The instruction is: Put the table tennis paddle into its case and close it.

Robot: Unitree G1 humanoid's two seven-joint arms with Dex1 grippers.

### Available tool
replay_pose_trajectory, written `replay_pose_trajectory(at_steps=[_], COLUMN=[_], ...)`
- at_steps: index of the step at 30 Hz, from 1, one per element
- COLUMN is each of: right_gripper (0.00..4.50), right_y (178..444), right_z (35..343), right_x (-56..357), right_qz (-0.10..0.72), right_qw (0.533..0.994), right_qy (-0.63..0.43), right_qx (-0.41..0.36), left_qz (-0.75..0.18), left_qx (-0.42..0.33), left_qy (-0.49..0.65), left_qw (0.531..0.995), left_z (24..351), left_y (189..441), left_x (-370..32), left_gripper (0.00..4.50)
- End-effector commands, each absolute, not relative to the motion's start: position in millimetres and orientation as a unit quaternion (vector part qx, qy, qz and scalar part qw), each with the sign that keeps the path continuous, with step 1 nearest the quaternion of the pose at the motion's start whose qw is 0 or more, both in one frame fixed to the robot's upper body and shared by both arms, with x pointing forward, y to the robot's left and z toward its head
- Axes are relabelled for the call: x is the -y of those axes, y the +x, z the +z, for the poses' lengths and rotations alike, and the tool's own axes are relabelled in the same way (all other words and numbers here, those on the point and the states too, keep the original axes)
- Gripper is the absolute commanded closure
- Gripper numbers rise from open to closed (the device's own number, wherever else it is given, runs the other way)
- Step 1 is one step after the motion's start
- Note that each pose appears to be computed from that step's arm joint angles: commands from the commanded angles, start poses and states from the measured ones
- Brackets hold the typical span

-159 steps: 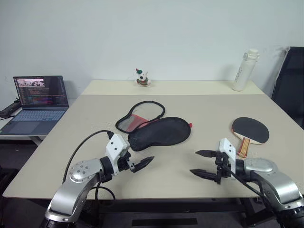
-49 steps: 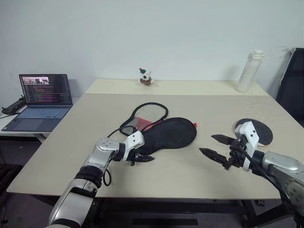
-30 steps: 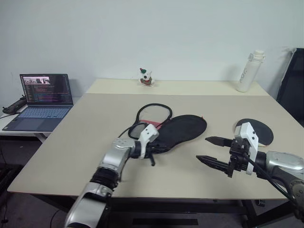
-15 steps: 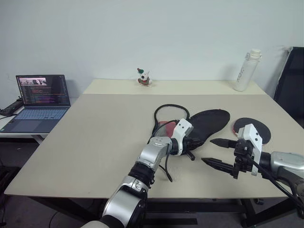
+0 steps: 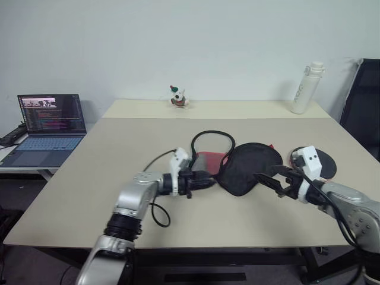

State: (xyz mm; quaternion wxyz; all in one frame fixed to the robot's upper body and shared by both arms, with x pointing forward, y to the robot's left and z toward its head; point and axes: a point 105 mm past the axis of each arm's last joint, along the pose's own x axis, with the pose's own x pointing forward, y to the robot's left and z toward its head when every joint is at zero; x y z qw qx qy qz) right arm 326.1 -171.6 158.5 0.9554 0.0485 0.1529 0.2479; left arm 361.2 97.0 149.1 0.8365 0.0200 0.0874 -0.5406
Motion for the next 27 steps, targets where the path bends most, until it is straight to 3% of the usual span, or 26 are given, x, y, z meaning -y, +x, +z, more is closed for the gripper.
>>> replay_pose_trajectory(at_steps=[1,7,16,22,27], right_gripper=[0.0,0.0,0.0,0.0,1.67], right_y=[334.1,343.0,369.2,380.7,378.5], right_z=[146.5,121.8,118.7,121.2,126.7], right_x=[173.8,154.9,120.4,111.1,102.3], right_qz=[0.199,0.184,0.207,0.21,0.238], right_qw=[0.959,0.951,0.95,0.95,0.939], right_qy=[0.078,0.105,0.116,0.129,0.156], right_qx=[-0.184,-0.224,-0.203,-0.192,-0.192], left_qz=[-0.535,-0.533,-0.613,-0.616,-0.613], left_qx=[-0.052,-0.047,-0.063,-0.063,-0.06], left_qy=[0.025,0.028,0.04,0.072,0.078], left_qw=[0.843,0.844,0.786,0.782,0.784], left_z=[169.3,176.2,179.0,185.2,187.3], left_y=[359.3,353.5,319.2,319.2,320.7], left_x=[-114.4,-122.9,-118.6,-124.5,-124.1], left_gripper=[2.45,2.45,2.45,2.45,2.4])
